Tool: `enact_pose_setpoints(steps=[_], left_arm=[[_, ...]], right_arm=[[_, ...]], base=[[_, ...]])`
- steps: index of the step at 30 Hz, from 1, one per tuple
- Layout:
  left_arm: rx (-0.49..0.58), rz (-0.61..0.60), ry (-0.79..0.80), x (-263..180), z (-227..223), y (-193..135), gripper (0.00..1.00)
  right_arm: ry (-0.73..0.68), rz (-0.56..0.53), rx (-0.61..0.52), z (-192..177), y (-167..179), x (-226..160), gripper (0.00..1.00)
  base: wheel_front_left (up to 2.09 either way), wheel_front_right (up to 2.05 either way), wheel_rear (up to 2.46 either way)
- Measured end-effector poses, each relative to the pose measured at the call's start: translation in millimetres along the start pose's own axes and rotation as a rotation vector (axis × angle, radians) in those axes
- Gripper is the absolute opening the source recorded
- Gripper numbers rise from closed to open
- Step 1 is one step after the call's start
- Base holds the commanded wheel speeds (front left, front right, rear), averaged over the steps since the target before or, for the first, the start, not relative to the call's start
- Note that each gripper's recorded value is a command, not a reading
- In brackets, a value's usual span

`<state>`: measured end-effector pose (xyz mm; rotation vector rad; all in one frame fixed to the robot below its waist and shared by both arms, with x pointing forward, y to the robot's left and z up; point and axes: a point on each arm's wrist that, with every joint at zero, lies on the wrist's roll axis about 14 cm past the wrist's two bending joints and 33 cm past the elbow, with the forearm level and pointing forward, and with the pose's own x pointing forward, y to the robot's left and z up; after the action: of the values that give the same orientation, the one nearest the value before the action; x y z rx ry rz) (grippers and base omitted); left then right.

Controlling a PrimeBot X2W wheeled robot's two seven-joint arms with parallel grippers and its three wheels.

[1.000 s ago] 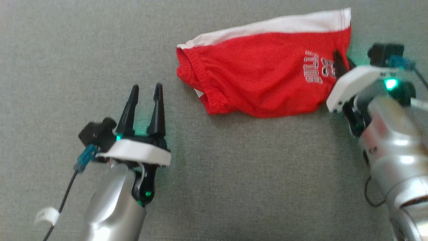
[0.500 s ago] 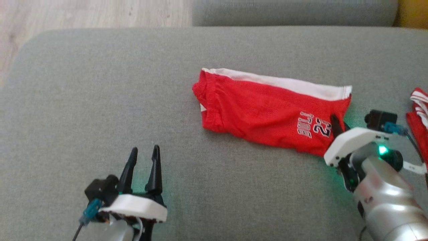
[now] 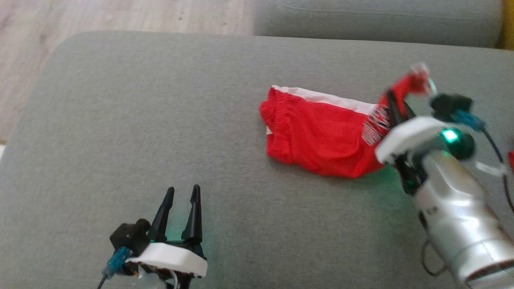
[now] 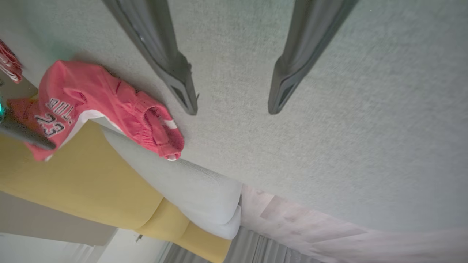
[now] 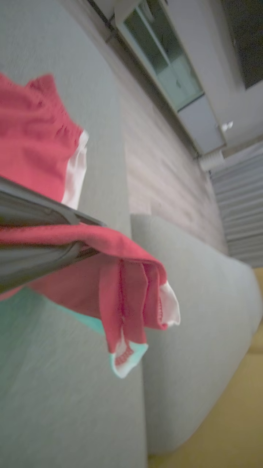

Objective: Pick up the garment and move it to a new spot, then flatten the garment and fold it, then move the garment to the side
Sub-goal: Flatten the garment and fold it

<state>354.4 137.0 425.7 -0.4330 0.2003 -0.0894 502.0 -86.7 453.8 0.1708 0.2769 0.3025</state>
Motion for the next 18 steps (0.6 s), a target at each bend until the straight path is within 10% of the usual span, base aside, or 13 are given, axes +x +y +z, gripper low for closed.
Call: enact_pose_setpoints(steps=[8,10,18], left_arm=[[-0.017,0.055,0.002,-18.4,-3.0,14.5,1.0],[-0.017,0.075,0.003,-24.4,-4.1,19.7,1.0],[-0.005,0.126,-0.01,-32.9,-0.5,35.2,1.0]], right_arm=[[0.027,0.269,-0.056,-2.5,110.9,27.5,0.0],[0.056,0.306,-0.061,-11.6,126.2,30.0,1.0],[0.023,0.492,0.0,-10.0,193.2,15.3,1.0]], base=[[0.0,0.0,0.0],[0.0,0.0,0.0],[0.0,0.0,0.0]])
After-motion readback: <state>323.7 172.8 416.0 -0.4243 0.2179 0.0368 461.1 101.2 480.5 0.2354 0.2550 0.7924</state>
